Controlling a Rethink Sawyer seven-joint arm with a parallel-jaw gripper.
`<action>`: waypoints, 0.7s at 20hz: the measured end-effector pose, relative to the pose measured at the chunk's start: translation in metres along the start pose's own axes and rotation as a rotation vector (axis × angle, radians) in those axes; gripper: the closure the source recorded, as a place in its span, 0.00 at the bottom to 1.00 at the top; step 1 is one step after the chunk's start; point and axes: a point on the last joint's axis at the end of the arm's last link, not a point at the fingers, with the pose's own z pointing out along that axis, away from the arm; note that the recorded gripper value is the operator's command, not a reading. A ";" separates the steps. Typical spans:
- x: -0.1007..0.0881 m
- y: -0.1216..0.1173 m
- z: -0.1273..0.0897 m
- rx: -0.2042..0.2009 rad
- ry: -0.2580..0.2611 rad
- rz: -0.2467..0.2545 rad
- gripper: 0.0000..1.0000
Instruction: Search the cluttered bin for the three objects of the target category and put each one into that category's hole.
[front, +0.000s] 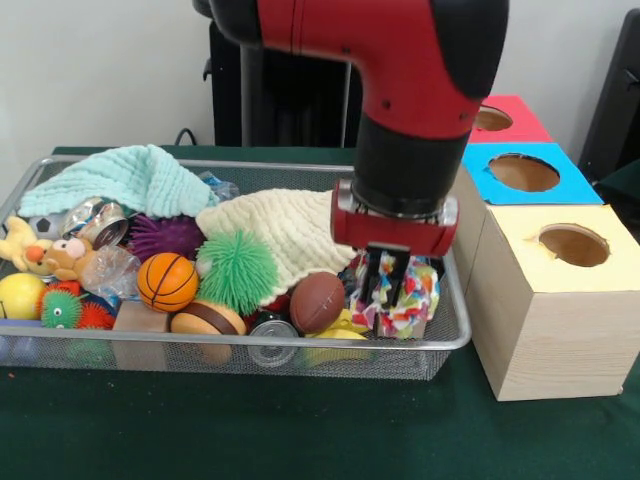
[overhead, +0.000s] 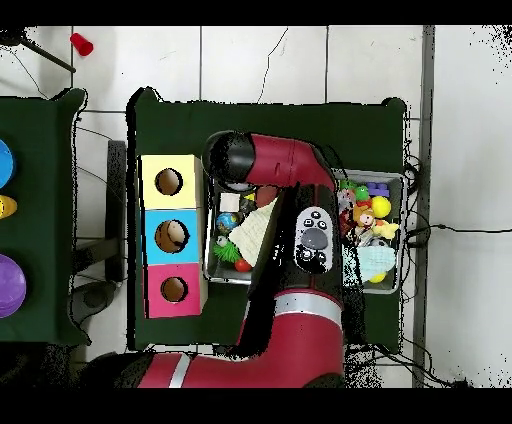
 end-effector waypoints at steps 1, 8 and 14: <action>-0.002 0.000 -0.005 0.000 -0.003 0.000 1.00; -0.019 -0.002 -0.051 -0.004 -0.067 0.006 1.00; -0.025 0.009 -0.074 -0.018 -0.098 0.006 1.00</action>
